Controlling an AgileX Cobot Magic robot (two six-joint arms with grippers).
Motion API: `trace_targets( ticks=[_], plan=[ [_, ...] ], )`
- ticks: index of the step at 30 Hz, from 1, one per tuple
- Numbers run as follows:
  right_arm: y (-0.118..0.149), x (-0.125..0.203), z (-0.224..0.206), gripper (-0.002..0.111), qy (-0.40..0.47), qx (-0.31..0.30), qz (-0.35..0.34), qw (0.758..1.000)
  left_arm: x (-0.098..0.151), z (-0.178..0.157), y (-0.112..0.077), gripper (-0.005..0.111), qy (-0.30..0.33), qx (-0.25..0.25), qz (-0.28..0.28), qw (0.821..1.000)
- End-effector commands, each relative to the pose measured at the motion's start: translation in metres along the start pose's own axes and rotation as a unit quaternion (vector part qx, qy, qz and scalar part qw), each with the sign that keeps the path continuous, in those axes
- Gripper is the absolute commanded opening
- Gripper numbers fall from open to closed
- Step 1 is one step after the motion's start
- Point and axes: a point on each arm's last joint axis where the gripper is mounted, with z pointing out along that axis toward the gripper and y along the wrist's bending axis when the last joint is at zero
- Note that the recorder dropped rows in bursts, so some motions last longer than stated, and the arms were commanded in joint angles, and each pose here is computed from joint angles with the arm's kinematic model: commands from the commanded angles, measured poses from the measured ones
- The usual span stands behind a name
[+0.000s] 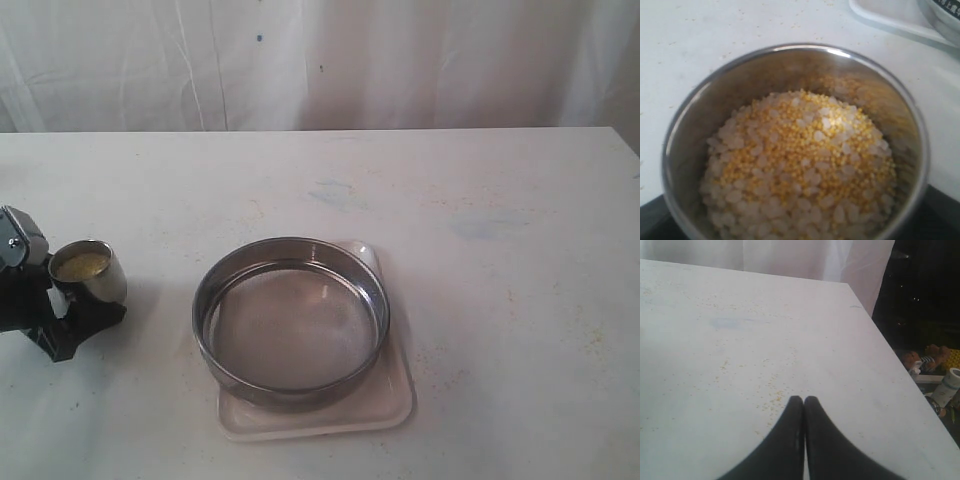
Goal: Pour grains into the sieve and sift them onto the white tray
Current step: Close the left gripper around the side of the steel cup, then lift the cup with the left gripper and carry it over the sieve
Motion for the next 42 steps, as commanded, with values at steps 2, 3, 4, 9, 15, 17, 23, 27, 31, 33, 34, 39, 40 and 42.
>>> trace_targets(
  ticks=[2,3,4,9,15,17,23,27,31,33,34,39,40,42],
  plan=[
    [0.000,-0.001,0.000,0.000,-0.004,0.003,-0.004,1.000,-0.002,0.000,-0.002,0.003,-0.007,0.006,0.011,1.000],
    [0.000,-0.001,0.000,0.000,-0.004,0.003,-0.004,1.000,-0.002,0.000,-0.002,0.000,-0.008,0.007,0.013,1.000],
    [0.000,-0.001,0.000,0.000,-0.004,0.003,-0.004,1.000,-0.003,0.000,-0.002,0.000,-0.010,0.007,0.013,1.000],
    [0.000,-0.001,0.000,0.000,-0.004,0.003,-0.004,1.000,-0.007,0.002,-0.002,0.000,-0.053,0.007,-0.004,0.999],
    [0.000,-0.001,0.000,0.000,-0.004,0.003,-0.004,1.000,0.004,0.009,-0.006,0.000,-0.056,0.021,-0.027,0.998],
    [0.000,-0.001,0.000,0.000,-0.004,0.003,-0.004,1.000,0.007,0.010,-0.006,0.000,-0.054,0.021,-0.028,0.998],
    [0.000,-0.001,0.000,0.000,-0.004,0.003,-0.004,1.000,0.007,0.010,-0.004,0.000,-0.056,0.010,-0.036,0.998],
    [0.000,-0.001,0.000,0.000,-0.004,0.003,-0.004,1.000,0.007,0.010,-0.004,0.000,-0.057,0.009,-0.025,0.998],
    [0.000,-0.001,0.000,0.000,-0.004,0.003,-0.004,1.000,0.007,0.010,-0.004,0.000,-0.057,0.006,-0.020,0.998],
    [0.000,-0.001,0.000,0.000,-0.004,0.003,-0.004,1.000,0.007,0.010,-0.004,0.000,-0.057,0.006,-0.020,0.998],
    [0.000,-0.001,0.000,0.000,-0.004,0.003,-0.004,1.000,0.005,0.011,-0.004,0.000,-0.058,0.008,-0.017,0.998],
    [0.000,-0.001,0.000,0.000,-0.004,0.003,-0.004,1.000,-0.005,0.014,-0.008,0.000,-0.066,0.008,-0.009,0.998],
    [0.000,-0.001,0.000,0.000,-0.004,0.003,-0.004,1.000,-0.006,0.015,-0.009,0.000,-0.067,0.010,-0.006,0.998],
    [0.000,-0.001,0.000,0.000,-0.004,0.003,-0.004,1.000,-0.009,0.017,-0.012,0.000,-0.069,0.014,-0.004,0.998]
  ],
)
